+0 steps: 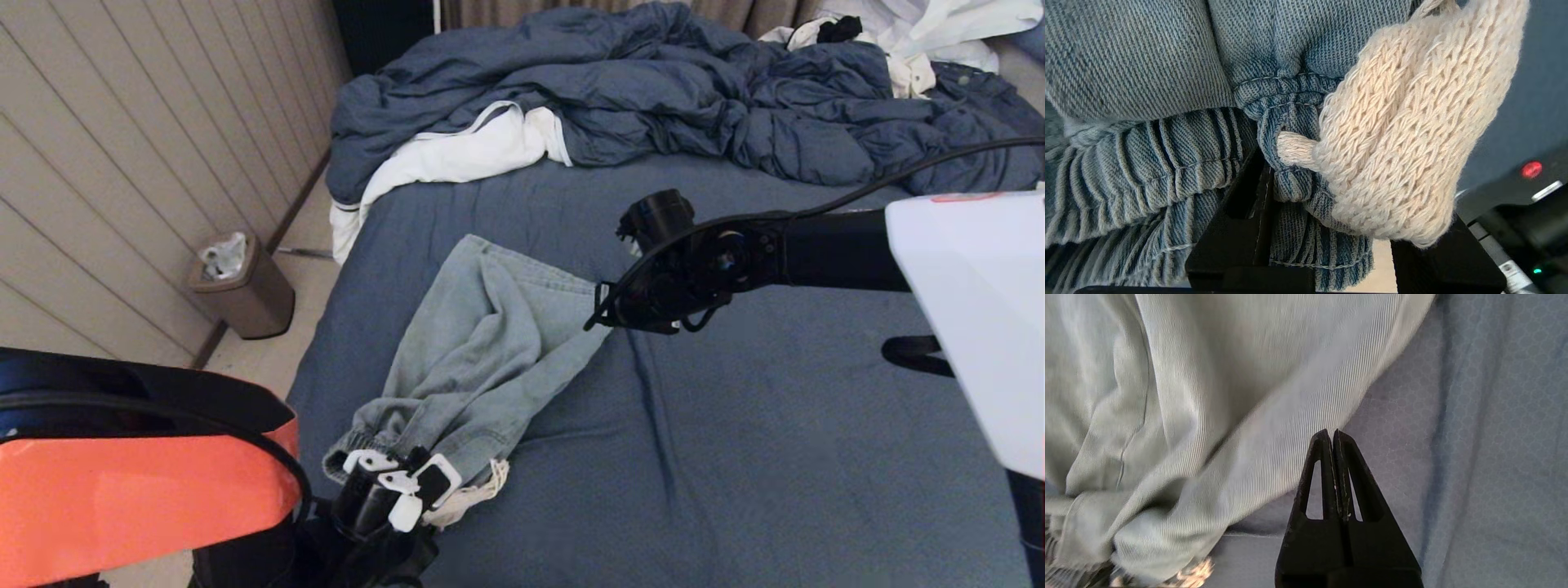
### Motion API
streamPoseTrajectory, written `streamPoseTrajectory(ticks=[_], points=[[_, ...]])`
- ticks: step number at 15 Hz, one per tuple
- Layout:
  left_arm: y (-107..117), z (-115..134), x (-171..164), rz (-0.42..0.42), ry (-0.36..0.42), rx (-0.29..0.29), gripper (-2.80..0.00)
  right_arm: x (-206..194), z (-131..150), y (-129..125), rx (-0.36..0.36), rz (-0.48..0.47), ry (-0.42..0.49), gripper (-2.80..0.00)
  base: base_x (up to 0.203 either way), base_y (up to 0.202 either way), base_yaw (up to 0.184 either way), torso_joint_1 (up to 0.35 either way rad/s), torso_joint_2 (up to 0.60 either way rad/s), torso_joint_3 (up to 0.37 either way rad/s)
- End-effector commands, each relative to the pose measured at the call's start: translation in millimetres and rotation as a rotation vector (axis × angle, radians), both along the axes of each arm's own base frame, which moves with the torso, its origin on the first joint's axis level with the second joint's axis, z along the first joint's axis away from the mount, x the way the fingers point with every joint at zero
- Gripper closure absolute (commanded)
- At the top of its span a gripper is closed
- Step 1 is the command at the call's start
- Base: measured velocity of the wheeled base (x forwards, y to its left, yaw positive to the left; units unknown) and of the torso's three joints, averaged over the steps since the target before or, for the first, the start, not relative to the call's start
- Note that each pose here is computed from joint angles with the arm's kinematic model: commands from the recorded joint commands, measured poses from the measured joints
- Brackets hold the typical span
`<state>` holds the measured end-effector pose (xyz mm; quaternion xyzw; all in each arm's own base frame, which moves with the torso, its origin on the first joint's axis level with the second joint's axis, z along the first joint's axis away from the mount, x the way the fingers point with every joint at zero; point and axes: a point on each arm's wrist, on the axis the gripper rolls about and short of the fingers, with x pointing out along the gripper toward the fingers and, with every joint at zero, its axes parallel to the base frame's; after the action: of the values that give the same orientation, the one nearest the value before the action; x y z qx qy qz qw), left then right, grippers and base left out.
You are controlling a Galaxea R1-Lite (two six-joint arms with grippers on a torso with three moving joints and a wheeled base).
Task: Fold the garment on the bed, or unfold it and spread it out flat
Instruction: Fold the blue shorts
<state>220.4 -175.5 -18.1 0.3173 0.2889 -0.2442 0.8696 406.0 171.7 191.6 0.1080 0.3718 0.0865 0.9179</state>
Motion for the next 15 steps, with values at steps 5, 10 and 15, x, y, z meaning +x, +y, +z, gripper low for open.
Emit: streamPoseTrajectory(ticks=[5,10,15], points=[[35.2,27.6,13.8,0.092,-0.105,-0.027,0.0,0.5,-1.1,0.4,0.0,-0.001,0.003,0.0,0.0,0.0,0.0,0.0,0.0,0.0],[81.2,48.9,29.7,0.212,-0.155,-0.038,0.0,-0.2,-0.9,0.9,0.0,0.0,0.003,0.0,0.0,0.0,0.0,0.0,0.0,0.0],[103.2,68.7,22.3,0.267,-0.196,-0.034,0.0,0.0,-1.9,1.0,-0.001,0.0,0.006,0.0,0.0,0.0,0.0,0.0,0.0,0.0]])
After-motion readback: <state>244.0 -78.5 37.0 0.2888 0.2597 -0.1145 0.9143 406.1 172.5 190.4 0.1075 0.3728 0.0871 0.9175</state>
